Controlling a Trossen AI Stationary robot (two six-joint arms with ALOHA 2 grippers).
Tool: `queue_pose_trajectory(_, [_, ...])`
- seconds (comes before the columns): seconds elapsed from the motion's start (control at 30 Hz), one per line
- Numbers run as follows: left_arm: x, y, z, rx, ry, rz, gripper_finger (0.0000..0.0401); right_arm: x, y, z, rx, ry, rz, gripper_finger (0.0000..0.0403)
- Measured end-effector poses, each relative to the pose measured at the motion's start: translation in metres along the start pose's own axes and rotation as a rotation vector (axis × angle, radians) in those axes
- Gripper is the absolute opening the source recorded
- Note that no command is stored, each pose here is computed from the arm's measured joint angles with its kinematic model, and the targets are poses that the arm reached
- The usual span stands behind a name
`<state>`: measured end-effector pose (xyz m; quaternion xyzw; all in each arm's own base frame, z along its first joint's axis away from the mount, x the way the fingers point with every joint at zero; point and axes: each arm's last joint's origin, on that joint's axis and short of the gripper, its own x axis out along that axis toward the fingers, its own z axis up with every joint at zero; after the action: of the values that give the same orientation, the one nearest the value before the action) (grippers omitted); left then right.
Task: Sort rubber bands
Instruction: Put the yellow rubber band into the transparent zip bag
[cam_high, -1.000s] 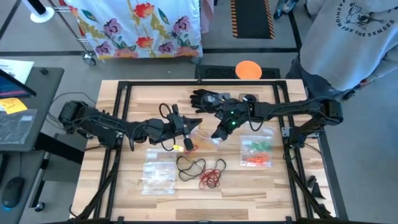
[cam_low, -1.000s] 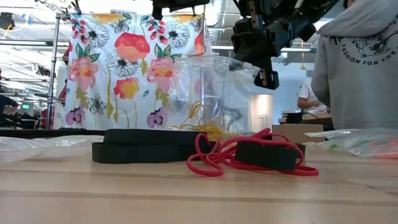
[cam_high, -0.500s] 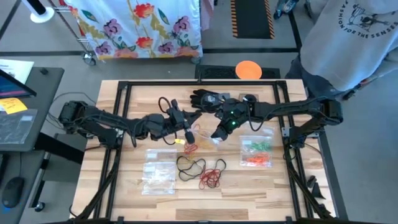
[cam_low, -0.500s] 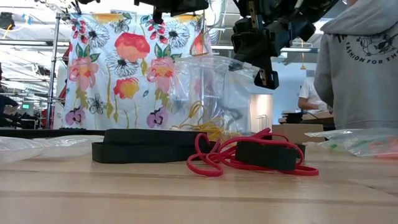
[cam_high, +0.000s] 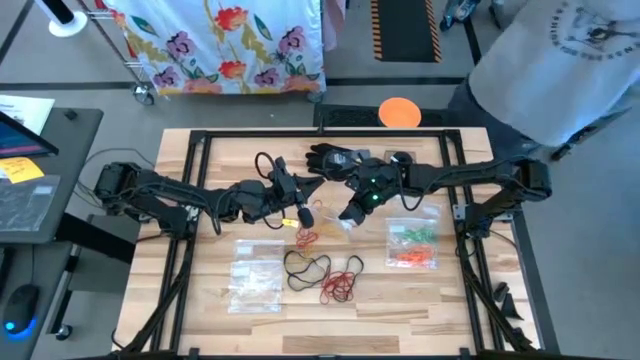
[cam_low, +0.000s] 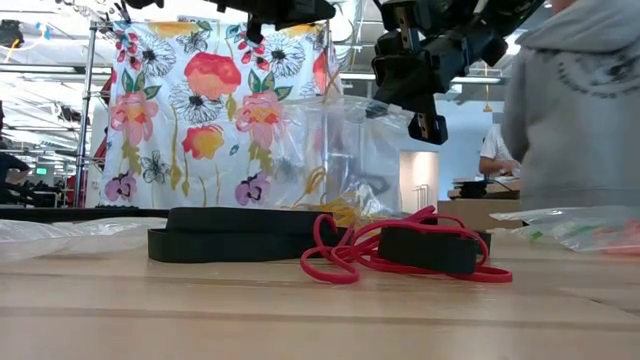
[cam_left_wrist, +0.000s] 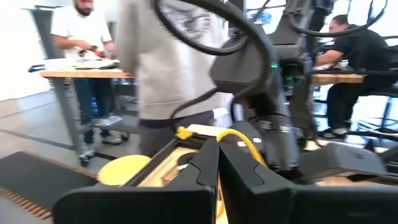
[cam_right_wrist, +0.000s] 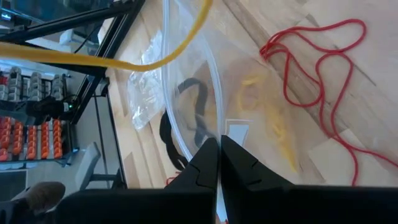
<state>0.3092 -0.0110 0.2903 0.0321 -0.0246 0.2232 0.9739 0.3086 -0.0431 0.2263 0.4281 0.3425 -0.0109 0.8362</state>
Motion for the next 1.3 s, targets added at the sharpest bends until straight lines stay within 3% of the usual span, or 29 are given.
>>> queue_pose_trajectory(0.53, [-0.002, -0.003, -0.013, -0.006, 0.120, -0.048, 0.0000, 0.000, 0.000, 0.000, 0.027, 0.000, 0.000, 0.0008])
queue_pose_trajectory(0.9, [-0.012, -0.022, -0.015, -0.040, 0.158, -0.163, 0.0000, 0.000, 0.000, 0.000, 0.026, 0.000, -0.001, 0.0008])
queue_pose_trajectory(1.07, [-0.014, -0.023, -0.021, -0.037, 0.214, -0.142, 0.0000, 0.000, 0.000, 0.000, 0.025, 0.000, -0.001, 0.0008])
queue_pose_trajectory(1.3, [-0.016, -0.024, -0.023, -0.130, 0.244, -0.132, 0.0000, 0.000, 0.000, 0.000, 0.025, 0.000, -0.001, 0.0008])
